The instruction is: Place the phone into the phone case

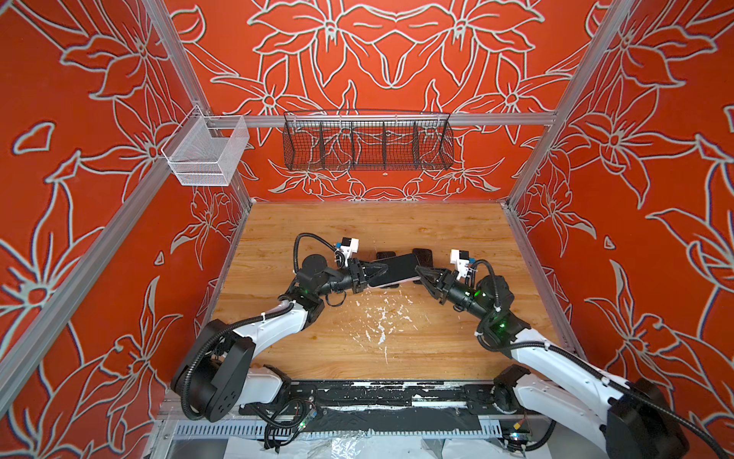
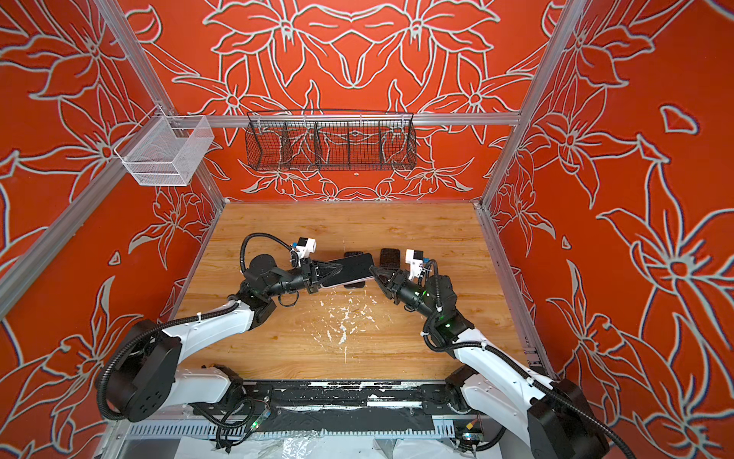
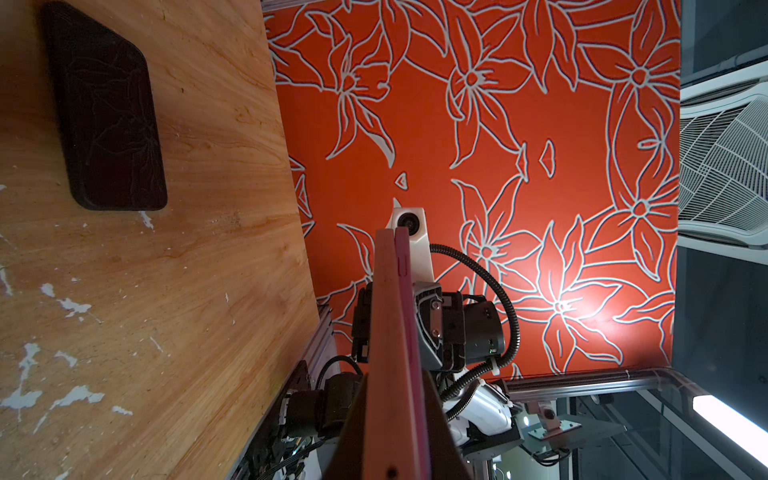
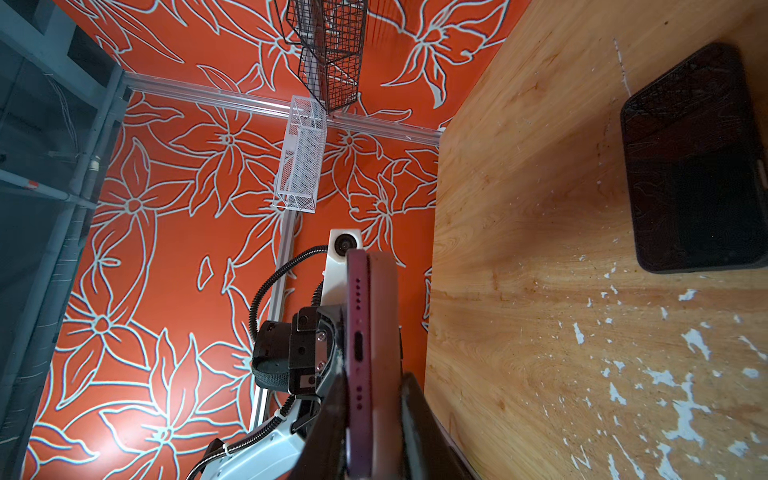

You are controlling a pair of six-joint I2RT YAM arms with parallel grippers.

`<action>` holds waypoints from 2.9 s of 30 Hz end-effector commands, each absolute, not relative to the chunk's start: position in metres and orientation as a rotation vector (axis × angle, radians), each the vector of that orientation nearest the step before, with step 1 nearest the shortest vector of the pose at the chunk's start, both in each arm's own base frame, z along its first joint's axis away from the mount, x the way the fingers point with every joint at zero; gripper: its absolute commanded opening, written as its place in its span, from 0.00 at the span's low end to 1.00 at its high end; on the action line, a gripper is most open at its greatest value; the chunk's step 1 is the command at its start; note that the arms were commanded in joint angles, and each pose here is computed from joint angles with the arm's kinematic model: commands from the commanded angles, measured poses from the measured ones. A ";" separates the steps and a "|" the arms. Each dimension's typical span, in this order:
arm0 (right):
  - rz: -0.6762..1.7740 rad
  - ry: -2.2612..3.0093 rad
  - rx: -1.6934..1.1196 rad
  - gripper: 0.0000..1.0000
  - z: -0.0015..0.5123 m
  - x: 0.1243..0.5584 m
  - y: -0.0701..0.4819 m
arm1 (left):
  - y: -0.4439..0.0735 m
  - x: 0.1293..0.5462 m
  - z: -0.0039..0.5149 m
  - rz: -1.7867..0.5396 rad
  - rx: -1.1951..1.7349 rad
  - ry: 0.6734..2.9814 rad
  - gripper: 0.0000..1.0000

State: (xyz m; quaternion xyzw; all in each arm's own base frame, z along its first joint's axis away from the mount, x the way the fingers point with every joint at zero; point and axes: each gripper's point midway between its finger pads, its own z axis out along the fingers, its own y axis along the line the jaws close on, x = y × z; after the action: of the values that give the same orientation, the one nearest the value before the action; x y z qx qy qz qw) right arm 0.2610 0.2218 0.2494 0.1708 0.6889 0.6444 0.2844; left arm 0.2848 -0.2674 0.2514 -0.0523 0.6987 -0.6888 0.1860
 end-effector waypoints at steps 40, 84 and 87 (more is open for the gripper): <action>1.562 2.136 0.023 0.00 0.229 0.250 0.231 | -0.271 0.268 0.344 -1.931 0.213 1.741 0.03; 1.888 1.750 -0.275 0.45 0.359 0.235 0.229 | -0.279 0.256 0.340 -1.887 0.653 1.835 0.00; 1.884 1.750 -0.275 0.31 0.360 0.236 0.229 | -0.279 0.258 0.337 -1.881 0.655 1.839 0.00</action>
State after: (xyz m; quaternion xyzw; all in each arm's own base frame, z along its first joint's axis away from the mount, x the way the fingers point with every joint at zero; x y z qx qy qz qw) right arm 0.2434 0.2276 0.3313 -0.0685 0.6753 0.6897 0.2521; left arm 0.2603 -0.2787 0.3206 0.2007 0.6841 -0.6756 0.1879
